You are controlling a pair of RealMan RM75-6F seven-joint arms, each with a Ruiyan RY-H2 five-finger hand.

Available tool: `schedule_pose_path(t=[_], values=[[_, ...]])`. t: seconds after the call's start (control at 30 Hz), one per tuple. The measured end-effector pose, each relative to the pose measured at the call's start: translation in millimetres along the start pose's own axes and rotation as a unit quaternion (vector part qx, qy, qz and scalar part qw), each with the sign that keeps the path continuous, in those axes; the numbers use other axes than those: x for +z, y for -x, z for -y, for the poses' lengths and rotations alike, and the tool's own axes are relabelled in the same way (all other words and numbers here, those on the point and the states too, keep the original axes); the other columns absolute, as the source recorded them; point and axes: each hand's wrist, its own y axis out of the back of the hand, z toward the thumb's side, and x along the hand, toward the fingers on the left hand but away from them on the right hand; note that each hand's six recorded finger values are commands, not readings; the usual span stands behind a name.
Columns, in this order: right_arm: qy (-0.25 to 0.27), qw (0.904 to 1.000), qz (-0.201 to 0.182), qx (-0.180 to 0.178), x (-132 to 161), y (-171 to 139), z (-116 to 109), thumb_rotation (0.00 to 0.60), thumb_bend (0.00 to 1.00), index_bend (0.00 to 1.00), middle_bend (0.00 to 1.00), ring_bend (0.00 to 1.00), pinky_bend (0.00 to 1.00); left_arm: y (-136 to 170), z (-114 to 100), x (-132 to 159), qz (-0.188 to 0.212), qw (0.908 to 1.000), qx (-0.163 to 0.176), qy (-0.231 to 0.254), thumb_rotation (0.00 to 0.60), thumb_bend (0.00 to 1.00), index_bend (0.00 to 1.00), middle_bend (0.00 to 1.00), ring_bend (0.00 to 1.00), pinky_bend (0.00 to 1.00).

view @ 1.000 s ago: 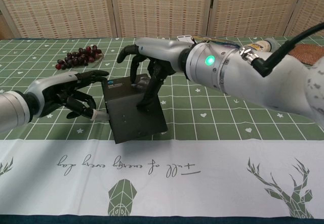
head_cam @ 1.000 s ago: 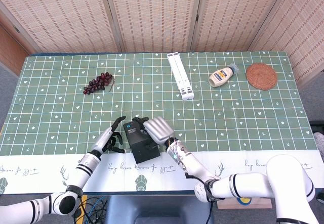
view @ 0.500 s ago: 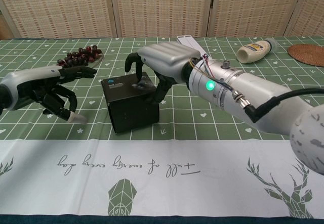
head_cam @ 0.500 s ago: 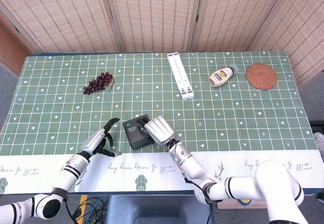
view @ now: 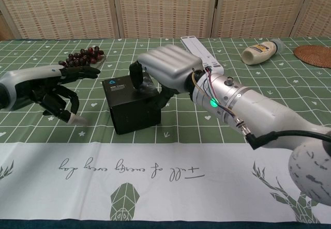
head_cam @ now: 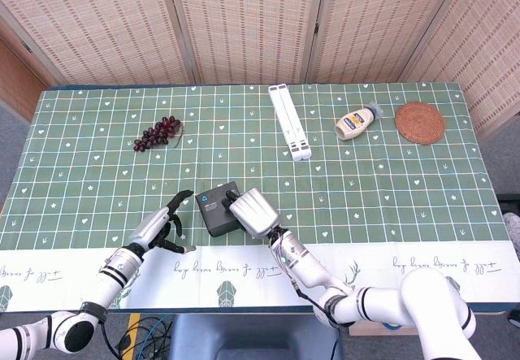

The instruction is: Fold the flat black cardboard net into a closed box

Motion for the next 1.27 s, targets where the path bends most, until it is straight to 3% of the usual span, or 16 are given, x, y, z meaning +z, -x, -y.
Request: schedule_pose_path(t=[0.23,0.37,0.57,0.67,0.87,1.0,1.27], values=[[0.030,0.9992,0.009,-0.027,-10.6,-9.6,-27.2,0.600,0.38,0.43,0.36,0.76,1.00,4.7,-9.4,3.6,0.012,0.9997,0.017,-0.016,0.600,0.05,0.00,0.00,0.53,0.81],[0.040,0.9978,0.026,-0.046,-31.9,-27.4,-53.6,0.600,0.39,0.43,0.36,0.63,0.99,9.8,-22.5,4.6,0.020,0.9979,0.043,-0.045,0.600,0.05,0.00,0.00,0.44,0.74],[0.035,0.9943,0.080,-0.062,-84.4,-77.0,-91.1,0.600,0.39,0.43,0.36,0.54,0.84,23.5,-50.9,0.6,0.017,0.9881,0.101,-0.115,0.600,0.05,0.01,0.00,0.29,0.61],[0.026,0.9909,0.119,-0.058,-112.5,-111.1,-100.8,0.600,0.39,0.43,0.36,0.51,0.82,33.5,-66.2,-2.9,0.011,0.9786,0.140,-0.151,0.600,0.05,0.04,0.00,0.28,0.56],[0.037,0.9771,0.205,-0.042,-157.2,-184.0,-104.1,0.600,0.39,0.43,0.36,0.47,0.76,60.5,-93.9,-19.2,-0.018,0.9462,0.220,-0.237,0.600,0.05,0.07,0.00,0.27,0.53],[0.046,0.9710,0.231,-0.038,-172.3,-217.9,-104.0,0.600,0.39,0.43,0.36,0.42,0.69,87.7,-105.9,-31.0,-0.041,0.9266,0.262,-0.267,0.600,0.05,0.09,0.00,0.27,0.52],[0.052,0.9549,0.288,-0.048,-193.3,-291.1,-94.0,0.600,0.39,0.43,0.36,0.41,0.68,145.6,-101.2,-47.2,-0.084,0.9048,0.298,-0.292,0.600,0.05,0.10,0.00,0.26,0.50]])
